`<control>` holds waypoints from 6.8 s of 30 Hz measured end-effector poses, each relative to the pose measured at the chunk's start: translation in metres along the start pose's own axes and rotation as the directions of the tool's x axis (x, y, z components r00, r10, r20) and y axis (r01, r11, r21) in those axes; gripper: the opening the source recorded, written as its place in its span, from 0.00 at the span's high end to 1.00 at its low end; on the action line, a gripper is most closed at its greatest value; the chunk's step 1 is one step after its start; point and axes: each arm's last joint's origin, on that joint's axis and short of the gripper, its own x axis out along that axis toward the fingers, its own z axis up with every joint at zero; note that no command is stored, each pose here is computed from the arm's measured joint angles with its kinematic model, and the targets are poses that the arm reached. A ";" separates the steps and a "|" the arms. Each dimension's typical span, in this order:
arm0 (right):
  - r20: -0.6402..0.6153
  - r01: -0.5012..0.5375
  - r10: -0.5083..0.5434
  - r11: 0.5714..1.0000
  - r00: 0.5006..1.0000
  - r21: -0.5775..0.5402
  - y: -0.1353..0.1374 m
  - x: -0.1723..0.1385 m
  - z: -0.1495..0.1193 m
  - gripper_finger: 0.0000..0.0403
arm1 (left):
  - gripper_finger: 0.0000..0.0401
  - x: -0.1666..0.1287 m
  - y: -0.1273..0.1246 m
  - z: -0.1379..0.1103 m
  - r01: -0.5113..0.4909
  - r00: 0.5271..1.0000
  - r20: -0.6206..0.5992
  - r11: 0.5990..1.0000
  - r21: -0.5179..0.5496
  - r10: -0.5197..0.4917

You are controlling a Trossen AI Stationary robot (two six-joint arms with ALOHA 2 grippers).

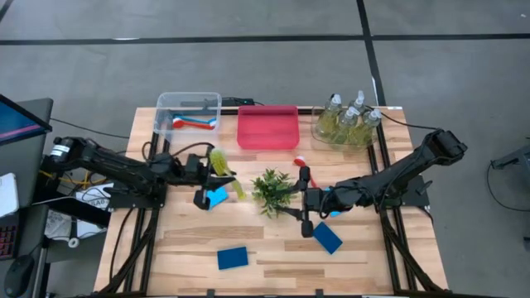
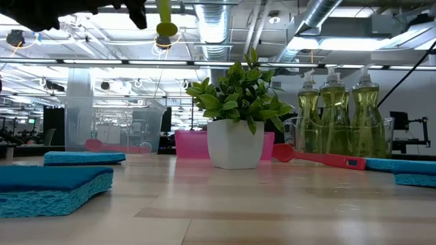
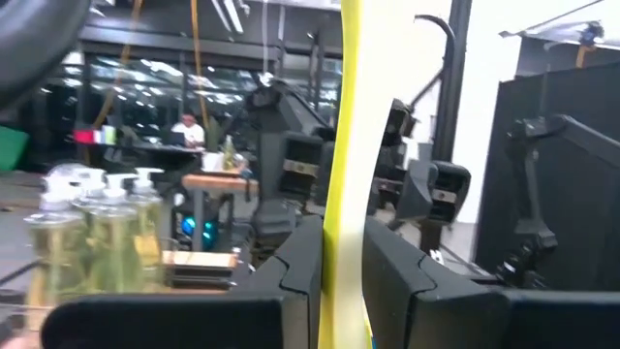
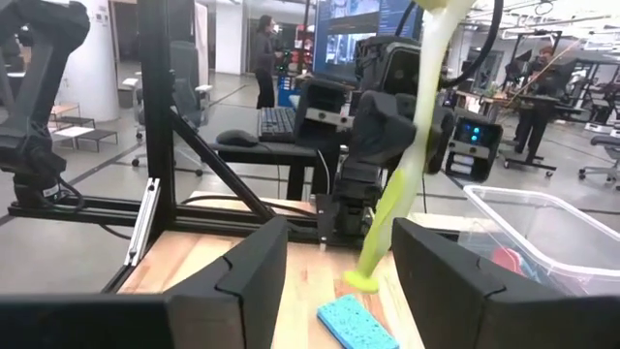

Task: Pick & Place Kitchen Sink Supplies
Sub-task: Put the green dish brush into the left transparent bin, then put the red dish brush into the left transparent bin

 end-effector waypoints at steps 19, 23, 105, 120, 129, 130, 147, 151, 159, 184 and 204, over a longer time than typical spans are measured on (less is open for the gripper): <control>-0.020 -0.002 0.001 1.000 1.000 -0.010 0.000 0.000 -0.002 0.65 | 0.86 -0.015 0.005 0.003 -0.082 0.996 0.026 0.996 0.025 0.081; -0.032 -0.003 0.003 1.000 1.000 -0.015 0.000 0.000 -0.003 0.67 | 0.86 -0.015 0.005 0.003 -0.082 0.996 0.026 0.996 0.025 0.081; -0.307 0.141 -0.138 0.990 0.942 -0.010 -0.034 -0.015 -0.016 0.71 | 0.86 -0.025 0.125 0.087 -0.557 0.155 -0.076 0.151 0.816 0.985; -0.323 0.139 -0.138 0.990 0.936 -0.018 -0.034 -0.016 -0.018 0.71 | 0.85 -0.059 0.164 0.047 -0.464 0.049 -0.225 0.222 0.858 0.973; -0.322 0.139 -0.138 0.990 0.937 -0.018 -0.034 -0.016 -0.018 0.71 | 0.85 -0.056 0.178 0.019 -0.358 -0.130 -0.259 0.198 0.913 0.957; -0.322 0.139 -0.138 0.990 0.937 -0.018 -0.034 -0.016 -0.018 0.71 | 0.85 -0.056 0.179 0.017 -0.349 -0.145 -0.258 0.194 0.917 0.955; -0.322 0.139 -0.138 0.990 0.937 -0.018 -0.034 -0.016 -0.018 0.71 | 0.83 -0.054 0.181 0.011 -0.357 -0.181 -0.248 0.171 0.918 0.952; -0.322 0.139 -0.138 0.990 0.937 -0.018 -0.034 -0.016 -0.018 0.71 | 0.75 -0.054 0.181 0.011 -0.366 -0.181 -0.247 0.168 0.915 0.952; -0.322 0.139 -0.138 0.990 0.937 -0.018 -0.034 -0.016 -0.018 0.71 | 0.60 -0.055 0.181 0.012 -0.376 -0.210 -0.225 0.134 0.917 0.952; -0.322 0.139 -0.138 0.990 0.937 -0.018 -0.034 -0.016 -0.018 0.71 | 0.57 -0.055 0.181 0.012 -0.453 -0.222 -0.215 0.095 0.886 0.951; -0.376 0.158 -0.120 0.985 0.919 0.072 -0.028 -0.038 -0.011 0.71 | 0.57 -0.007 0.064 0.034 -0.552 0.568 -0.377 0.679 0.484 0.732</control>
